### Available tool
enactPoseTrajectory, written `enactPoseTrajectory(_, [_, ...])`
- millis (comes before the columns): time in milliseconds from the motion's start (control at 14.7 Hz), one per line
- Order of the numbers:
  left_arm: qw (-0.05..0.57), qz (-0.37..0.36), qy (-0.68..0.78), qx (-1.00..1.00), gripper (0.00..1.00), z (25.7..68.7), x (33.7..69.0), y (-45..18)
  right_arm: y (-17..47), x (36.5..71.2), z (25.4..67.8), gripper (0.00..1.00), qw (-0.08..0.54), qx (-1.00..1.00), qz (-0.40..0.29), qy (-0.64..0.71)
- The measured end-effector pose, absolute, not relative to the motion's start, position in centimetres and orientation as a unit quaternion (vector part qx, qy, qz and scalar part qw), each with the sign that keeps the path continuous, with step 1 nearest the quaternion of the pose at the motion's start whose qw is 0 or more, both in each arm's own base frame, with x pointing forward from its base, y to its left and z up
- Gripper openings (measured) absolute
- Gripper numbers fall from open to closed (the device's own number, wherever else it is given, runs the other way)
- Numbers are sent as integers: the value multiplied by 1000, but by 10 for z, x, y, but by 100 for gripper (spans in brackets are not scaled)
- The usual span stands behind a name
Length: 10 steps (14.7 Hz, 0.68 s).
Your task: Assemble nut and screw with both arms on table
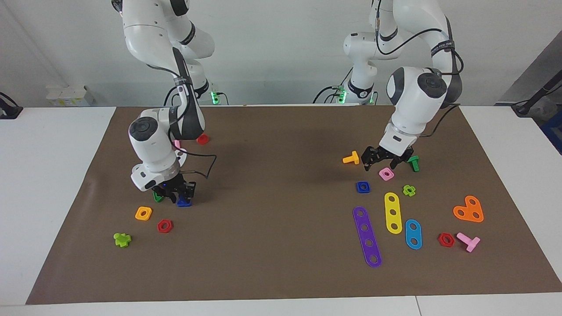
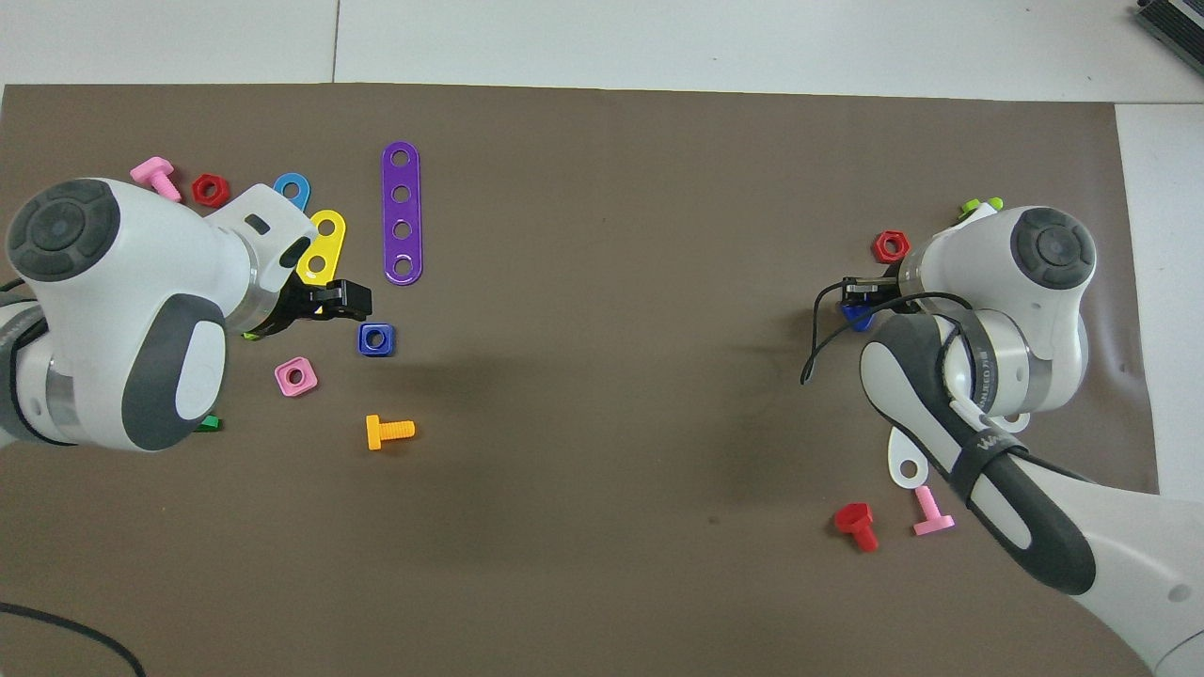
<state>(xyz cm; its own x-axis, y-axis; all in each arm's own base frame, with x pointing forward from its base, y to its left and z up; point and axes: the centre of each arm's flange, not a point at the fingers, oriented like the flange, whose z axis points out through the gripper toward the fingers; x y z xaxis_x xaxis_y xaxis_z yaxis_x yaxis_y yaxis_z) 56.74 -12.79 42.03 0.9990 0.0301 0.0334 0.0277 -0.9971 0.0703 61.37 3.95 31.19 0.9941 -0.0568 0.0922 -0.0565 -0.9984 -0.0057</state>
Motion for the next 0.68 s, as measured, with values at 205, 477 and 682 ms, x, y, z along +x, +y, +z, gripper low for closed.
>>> enactPoseTrajectory(205, [36, 25, 20, 999, 91, 390, 573, -125, 40, 613, 312, 36, 2, -999, -46, 28])
enactPoseTrajectory(477, [37, 24, 16, 999, 85, 338, 581, -134, 40, 613, 311, 19, 2, -999, -45, 28])
enactPoseTrajectory(682, [36, 17, 6, 999, 81, 314, 578, -148, 42, 613, 312, 19, 2, -999, -46, 26])
